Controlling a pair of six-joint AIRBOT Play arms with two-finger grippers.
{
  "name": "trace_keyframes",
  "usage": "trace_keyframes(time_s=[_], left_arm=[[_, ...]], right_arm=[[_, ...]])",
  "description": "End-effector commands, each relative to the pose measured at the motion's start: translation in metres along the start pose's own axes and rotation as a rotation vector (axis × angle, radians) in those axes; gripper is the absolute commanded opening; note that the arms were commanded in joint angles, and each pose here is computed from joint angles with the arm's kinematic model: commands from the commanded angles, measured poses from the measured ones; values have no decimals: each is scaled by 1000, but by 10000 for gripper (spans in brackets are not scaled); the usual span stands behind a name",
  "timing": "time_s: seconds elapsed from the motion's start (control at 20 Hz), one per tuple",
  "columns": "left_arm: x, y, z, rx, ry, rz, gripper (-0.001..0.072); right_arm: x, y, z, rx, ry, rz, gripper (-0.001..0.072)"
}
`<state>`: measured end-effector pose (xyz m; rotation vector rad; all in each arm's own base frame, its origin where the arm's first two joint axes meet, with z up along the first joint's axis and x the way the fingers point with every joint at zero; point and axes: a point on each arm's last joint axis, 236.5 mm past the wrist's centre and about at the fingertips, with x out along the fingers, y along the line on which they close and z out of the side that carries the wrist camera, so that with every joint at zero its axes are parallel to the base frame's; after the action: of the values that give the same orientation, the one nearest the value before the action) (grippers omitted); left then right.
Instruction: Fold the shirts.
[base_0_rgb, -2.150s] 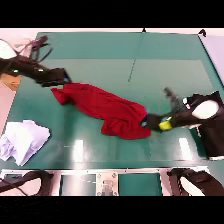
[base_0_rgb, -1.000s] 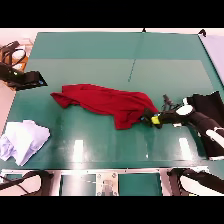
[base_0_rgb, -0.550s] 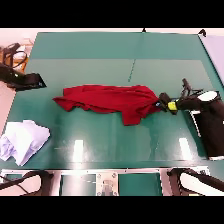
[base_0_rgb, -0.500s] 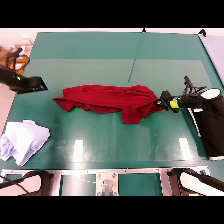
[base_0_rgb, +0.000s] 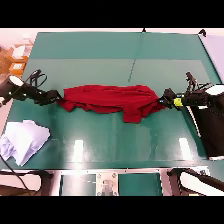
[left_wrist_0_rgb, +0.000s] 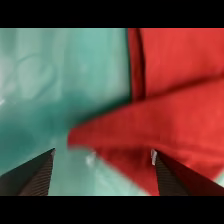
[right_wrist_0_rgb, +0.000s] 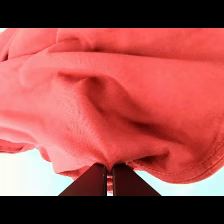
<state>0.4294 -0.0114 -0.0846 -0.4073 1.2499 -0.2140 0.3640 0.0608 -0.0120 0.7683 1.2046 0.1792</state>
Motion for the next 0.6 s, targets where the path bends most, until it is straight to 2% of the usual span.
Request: trace_keyframes(time_s=[0.0, 0.1, 0.15, 0.2, 0.25, 0.45, 0.55], left_arm=[[23, -4, 10, -4, -48, -62, 599], [24, -6, 14, -5, -62, -70, 594], [24, -10, 19, -7, -84, -85, 373], [23, -14, 23, 0, -101, -100, 68], [22, -18, 25, 10, -111, -119, 21], [-11, -56, 33, 74, -96, -218, 19], [-77, -95, 67, 164, -227, -253, 19]], right_arm=[[0, 0, 0, -3, 1, 1, 21], [0, 1, 0, -4, 1, 1, 21], [0, 1, 0, -4, 2, 1, 21], [0, 1, 0, -4, 2, 1, 21], [0, 1, 0, -4, 2, 1, 21], [-11, 14, 10, -37, -12, 19, 20], [-40, 51, 30, -135, -40, 62, 20]])
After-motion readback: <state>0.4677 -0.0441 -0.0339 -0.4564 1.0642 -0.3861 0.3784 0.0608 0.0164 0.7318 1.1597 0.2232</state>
